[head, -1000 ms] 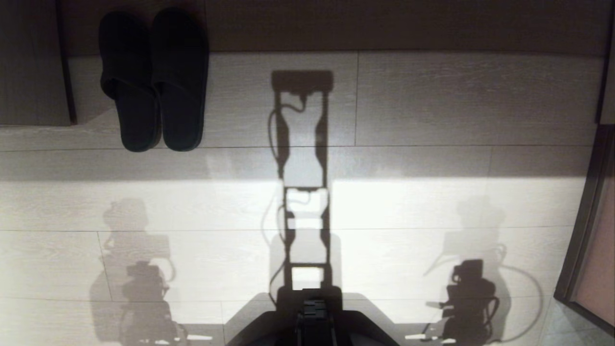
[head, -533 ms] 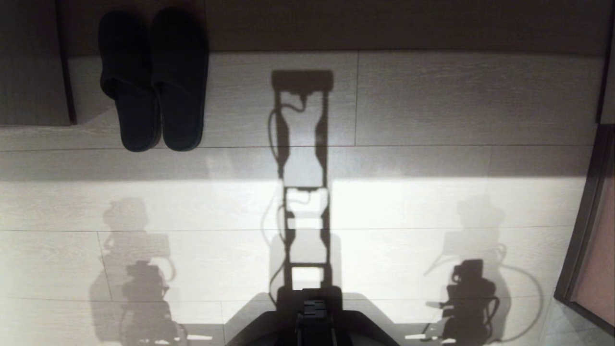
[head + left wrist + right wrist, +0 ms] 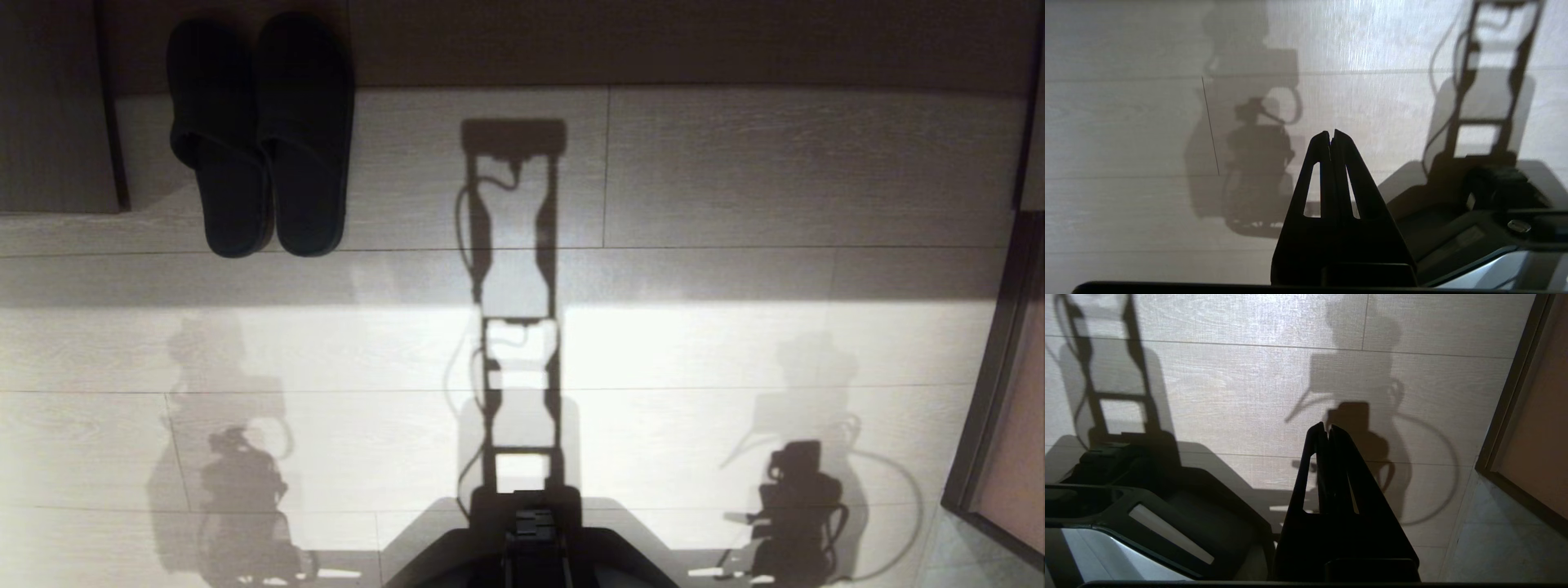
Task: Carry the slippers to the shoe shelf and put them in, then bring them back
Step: Pick up the slippers on the floor
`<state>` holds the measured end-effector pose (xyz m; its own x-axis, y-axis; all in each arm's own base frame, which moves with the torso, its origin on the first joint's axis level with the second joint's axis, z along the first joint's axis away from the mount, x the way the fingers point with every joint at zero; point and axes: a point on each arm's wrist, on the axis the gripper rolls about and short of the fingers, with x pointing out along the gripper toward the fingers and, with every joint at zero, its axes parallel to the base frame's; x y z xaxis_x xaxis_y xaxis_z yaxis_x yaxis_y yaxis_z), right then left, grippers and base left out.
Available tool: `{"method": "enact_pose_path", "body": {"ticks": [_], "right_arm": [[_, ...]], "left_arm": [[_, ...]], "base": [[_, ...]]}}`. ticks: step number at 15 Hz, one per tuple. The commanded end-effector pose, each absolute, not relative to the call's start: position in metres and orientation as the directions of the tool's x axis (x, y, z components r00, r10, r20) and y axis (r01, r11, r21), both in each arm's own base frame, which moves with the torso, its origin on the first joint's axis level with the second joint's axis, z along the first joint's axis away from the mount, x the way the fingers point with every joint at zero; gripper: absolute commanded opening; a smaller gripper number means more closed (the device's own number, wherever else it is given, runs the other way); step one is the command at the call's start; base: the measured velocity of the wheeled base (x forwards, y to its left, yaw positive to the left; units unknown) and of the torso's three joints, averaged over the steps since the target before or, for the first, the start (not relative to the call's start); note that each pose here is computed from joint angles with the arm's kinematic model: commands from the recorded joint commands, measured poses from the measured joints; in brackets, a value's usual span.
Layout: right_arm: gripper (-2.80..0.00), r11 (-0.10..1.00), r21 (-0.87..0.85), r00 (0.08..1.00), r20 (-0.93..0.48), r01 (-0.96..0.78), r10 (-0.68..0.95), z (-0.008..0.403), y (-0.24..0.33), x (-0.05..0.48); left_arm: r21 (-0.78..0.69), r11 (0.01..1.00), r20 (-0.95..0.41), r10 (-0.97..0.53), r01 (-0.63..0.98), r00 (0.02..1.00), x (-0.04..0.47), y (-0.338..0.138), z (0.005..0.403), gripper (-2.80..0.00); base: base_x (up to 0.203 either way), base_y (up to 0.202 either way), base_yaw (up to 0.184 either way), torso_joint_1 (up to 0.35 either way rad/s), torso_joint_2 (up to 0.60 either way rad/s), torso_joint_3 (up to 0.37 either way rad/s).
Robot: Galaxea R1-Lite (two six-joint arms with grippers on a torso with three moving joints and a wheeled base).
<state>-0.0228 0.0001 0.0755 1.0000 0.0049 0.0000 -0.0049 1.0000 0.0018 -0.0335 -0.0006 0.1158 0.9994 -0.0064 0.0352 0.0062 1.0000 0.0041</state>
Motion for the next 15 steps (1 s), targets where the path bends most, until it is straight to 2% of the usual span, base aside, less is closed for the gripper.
{"method": "enact_pose_path", "body": {"ticks": [1,4,5,7,11,15], "right_arm": [[-2.8,1.0,0.002,1.0,0.002,-0.006,0.006,0.075,0.0,-0.023],[-2.8,1.0,0.002,1.0,0.002,-0.005,0.005,0.075,0.0,-0.023],[-2.8,1.0,0.002,1.0,0.002,-0.005,0.005,0.075,0.0,-0.023],[-2.8,1.0,0.002,1.0,0.002,-0.006,0.006,0.075,0.0,-0.023],[-2.8,1.0,0.003,1.0,0.002,-0.005,0.005,0.075,0.0,-0.023],[-2.8,1.0,0.002,1.0,0.002,-0.005,0.005,0.075,0.0,-0.023]], "left_arm": [[-0.011,1.0,-0.003,-0.007,0.007,1.0,-0.027,-0.001,0.161,-2.8],[-0.042,0.999,-0.17,-0.001,-0.006,0.985,0.019,0.0,0.202,-2.8],[-0.048,0.999,-0.185,0.003,-0.013,0.983,0.031,0.0,0.211,-2.8],[-0.039,0.997,-0.25,0.056,-0.068,0.967,0.069,0.001,0.217,-2.8],[-0.025,0.987,-0.31,0.143,-0.159,0.94,0.131,0.002,0.204,-2.8],[-0.02,0.982,-0.331,0.17,-0.187,0.928,0.154,0.001,0.159,-2.8]], "base": [[0.0,0.0,0.0,0.0,0.0,0.0],[0.0,0.0,0.0,0.0,0.0,0.0],[0.0,0.0,0.0,0.0,0.0,0.0],[0.0,0.0,0.0,0.0,0.0,0.0],[0.0,0.0,0.0,0.0,0.0,0.0],[0.0,0.0,0.0,0.0,0.0,0.0]]}}
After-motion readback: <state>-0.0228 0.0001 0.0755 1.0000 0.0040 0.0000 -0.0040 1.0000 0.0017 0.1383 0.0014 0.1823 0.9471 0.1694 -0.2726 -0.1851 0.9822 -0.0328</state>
